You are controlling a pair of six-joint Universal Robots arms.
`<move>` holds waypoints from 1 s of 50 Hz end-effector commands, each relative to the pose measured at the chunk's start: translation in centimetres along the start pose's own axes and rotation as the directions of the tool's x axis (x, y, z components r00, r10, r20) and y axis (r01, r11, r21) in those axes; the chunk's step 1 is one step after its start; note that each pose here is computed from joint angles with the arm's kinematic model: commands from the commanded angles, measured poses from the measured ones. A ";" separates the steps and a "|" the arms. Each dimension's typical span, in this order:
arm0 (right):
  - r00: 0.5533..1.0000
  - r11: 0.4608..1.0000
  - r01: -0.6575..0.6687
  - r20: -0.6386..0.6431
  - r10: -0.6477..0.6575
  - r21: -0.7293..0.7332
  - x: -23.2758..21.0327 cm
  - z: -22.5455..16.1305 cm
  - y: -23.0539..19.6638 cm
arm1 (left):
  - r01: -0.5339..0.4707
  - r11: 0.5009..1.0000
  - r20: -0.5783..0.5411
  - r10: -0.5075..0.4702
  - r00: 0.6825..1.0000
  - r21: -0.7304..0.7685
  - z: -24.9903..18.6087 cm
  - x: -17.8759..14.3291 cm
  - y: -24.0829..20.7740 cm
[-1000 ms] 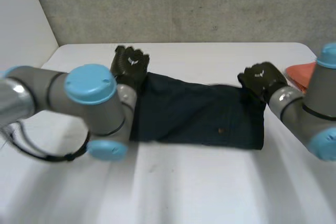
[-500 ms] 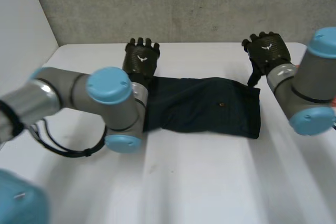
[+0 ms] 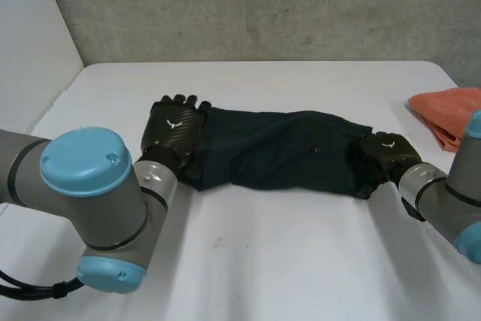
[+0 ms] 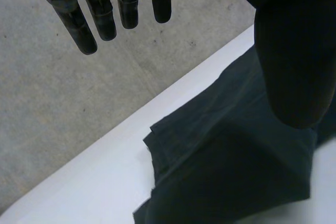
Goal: Fold the laundry.
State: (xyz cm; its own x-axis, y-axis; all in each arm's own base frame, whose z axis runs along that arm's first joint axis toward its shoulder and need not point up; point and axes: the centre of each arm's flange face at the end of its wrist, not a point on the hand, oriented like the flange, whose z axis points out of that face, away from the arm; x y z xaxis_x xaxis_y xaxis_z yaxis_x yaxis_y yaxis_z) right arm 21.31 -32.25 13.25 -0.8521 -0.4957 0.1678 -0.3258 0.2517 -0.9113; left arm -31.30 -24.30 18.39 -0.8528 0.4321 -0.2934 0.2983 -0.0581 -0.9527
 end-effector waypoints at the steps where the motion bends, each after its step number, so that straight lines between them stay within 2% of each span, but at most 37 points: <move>1: 1.000 1.000 -0.010 -0.005 0.010 0.021 0.1 1.1 0.6 | 0.031 0.999 -0.002 -0.031 1.000 -0.013 0.0 0.1 0.4; 13: 0.997 0.996 -0.081 0.004 0.081 0.023 0.1 1.4 0.5 | 0.030 0.999 -0.003 -0.030 1.000 -0.031 -0.4 0.1 0.9; 20: 0.998 0.998 -0.064 -0.012 0.064 0.006 1.0 0.8 0.2 | 0.031 0.999 0.001 -0.031 1.000 -0.023 -0.6 -0.1 0.5; 28: 0.994 0.996 0.082 -0.075 -0.084 -0.030 6.0 -1.9 -1.6 | 0.038 0.999 0.015 -0.038 0.999 0.003 -1.0 -0.7 -0.5; 31: 0.994 0.993 0.105 -0.035 -0.107 -0.050 6.0 -2.3 -1.7 | 0.041 0.999 0.016 -0.041 0.999 0.008 -1.1 -0.8 -0.7; 36: 0.999 0.996 0.047 0.023 -0.046 -0.075 4.7 -2.5 -1.2 | 0.041 0.999 0.015 -0.041 0.999 0.008 -1.1 -0.8 -0.7; 42: 0.989 0.993 -0.117 0.084 0.118 -0.010 1.3 -2.1 -1.7 | 0.042 0.999 0.017 -0.042 0.999 0.003 -1.1 -0.8 -0.5; 50: 0.980 0.988 -0.149 0.128 0.154 -0.048 -1.3 -0.6 0.2 | 0.046 0.999 0.028 -0.046 0.999 -0.008 -1.0 -1.2 -0.2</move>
State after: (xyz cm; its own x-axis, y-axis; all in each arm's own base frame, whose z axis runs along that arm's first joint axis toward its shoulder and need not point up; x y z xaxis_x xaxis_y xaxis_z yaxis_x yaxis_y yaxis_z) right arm 20.29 -31.34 15.63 -0.8453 -0.5342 0.0143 -0.2198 0.3231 -0.9205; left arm -30.25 -23.64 19.23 -0.8720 0.4180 -0.2546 0.2613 -0.0423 -0.9643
